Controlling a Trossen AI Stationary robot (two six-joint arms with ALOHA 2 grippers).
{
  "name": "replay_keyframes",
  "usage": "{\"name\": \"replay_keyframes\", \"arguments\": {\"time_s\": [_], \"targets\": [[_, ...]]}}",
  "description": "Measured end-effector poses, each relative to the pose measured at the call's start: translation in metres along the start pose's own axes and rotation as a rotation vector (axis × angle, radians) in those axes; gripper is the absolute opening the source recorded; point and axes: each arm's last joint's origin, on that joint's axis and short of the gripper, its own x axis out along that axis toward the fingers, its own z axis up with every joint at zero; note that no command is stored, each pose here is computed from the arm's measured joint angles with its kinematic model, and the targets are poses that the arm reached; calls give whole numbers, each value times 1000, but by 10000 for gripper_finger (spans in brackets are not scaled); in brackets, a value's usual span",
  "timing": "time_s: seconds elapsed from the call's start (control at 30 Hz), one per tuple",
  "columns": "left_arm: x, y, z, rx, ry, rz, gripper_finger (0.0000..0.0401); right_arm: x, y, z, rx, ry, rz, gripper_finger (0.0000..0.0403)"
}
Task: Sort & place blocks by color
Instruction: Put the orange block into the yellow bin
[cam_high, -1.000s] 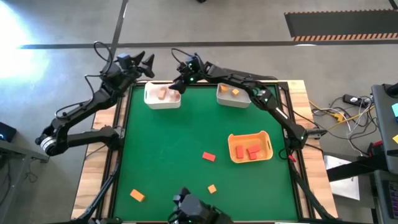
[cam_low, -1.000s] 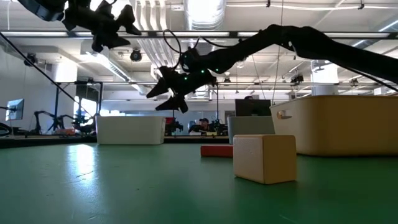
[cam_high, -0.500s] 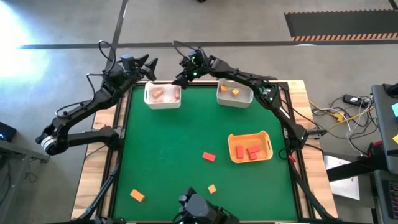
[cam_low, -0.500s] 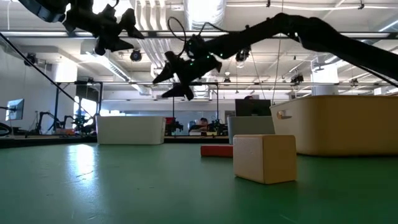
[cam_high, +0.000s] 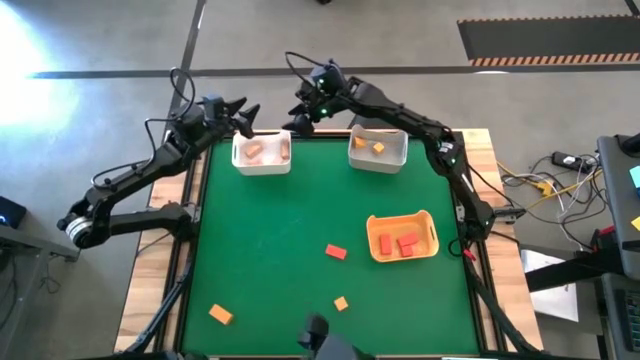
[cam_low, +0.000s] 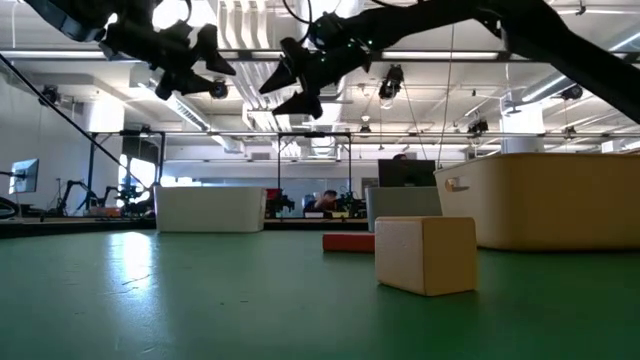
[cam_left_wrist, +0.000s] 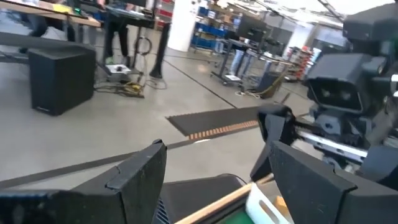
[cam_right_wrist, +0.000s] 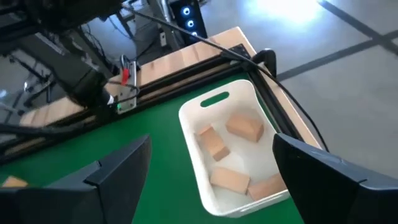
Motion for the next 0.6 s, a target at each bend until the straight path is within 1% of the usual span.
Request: {"name": "replay_keyframes", "arguments": {"time_s": [0.07,0.17,0.23,0.33,0.47,0.6], "targets": [[0,-3,-1,11,8,-35,267,-3,6,1,-43,12,7,326],[-1,-9,-2,49,27,-114,267,-3,21,-1,-113,51,29,326],[-2,-15,-3,67,34,-169,267,2,36,-5,-171,82,59,326],[-4,-26,-4,131,26,-232,267,14,59,-14,-243,115,109,326],[-10,-46,-6,217,6,-337,267,30,95,-40,-315,198,186,326],[-24,-71,-9,297,-12,-478,267,36,134,-78,-405,300,276,326]]}}
